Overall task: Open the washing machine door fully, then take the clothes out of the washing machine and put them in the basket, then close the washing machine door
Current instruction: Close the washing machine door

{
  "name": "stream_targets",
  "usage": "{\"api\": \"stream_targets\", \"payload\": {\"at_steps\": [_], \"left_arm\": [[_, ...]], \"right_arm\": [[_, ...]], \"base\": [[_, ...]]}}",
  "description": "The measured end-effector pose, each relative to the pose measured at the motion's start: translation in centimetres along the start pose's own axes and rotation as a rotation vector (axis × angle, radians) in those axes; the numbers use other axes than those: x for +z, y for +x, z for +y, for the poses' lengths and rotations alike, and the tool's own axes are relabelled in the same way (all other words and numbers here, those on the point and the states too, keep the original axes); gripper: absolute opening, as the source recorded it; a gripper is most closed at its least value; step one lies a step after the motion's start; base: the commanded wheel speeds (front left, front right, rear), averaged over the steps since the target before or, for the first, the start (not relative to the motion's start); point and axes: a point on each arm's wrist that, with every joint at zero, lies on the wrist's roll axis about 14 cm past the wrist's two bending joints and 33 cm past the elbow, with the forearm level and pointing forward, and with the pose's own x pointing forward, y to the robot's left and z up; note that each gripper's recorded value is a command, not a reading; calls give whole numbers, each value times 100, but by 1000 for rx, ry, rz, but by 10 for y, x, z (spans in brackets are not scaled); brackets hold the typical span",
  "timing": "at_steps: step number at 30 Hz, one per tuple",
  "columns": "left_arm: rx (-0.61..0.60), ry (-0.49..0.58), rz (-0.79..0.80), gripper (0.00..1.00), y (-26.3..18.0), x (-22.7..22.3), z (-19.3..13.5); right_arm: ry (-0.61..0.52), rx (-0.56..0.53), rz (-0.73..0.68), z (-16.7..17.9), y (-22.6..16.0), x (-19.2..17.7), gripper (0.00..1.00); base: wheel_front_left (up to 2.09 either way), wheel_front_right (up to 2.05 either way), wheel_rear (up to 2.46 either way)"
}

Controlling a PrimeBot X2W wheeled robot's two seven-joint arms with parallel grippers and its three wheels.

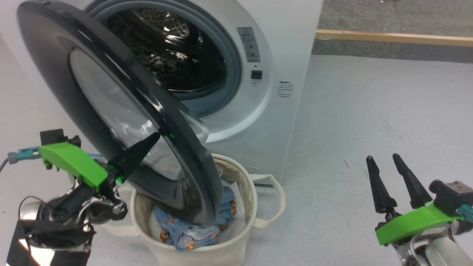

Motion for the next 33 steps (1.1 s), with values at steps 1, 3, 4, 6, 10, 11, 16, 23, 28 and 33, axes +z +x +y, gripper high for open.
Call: {"api": "stream_targets", "payload": {"at_steps": [1,3,4,6,10,11,16,23,28,33], "left_arm": [[-8,3,-1,0,4,0,-1],[-15,9,6,0,11,-2,-2],[-19,10,4,0,15,-2,-3],[-28,10,8,0,20,-4,-4],[-39,11,17,0,27,-6,-6],[-41,12,15,0,27,-6,-6],[-40,9,4,0,26,-4,-3],[-19,41,-49,100,13,7,3],[19,142,-106,100,-3,15,15],[74,388,-197,100,-21,22,27]], "right_arm": [[-1,-8,-1,-2,-2,1,100],[-2,-23,-2,-6,-5,1,100],[-3,-29,-3,-8,-7,2,100],[-5,-38,-5,-11,-10,2,100],[-8,-53,-10,-14,-14,5,100],[-9,-54,-11,-15,-15,5,100],[-11,-52,-11,-15,-14,6,100],[-9,-25,-8,-8,-7,4,100],[-9,-14,-12,-5,-3,6,100],[-9,-8,-19,-4,1,7,100]], "base": [[0,0,0],[0,0,0],[0,0,0],[0,0,0],[0,0,0],[0,0,0],[0,0,0],[0,0,0],[0,0,0],[0,0,0]]}}
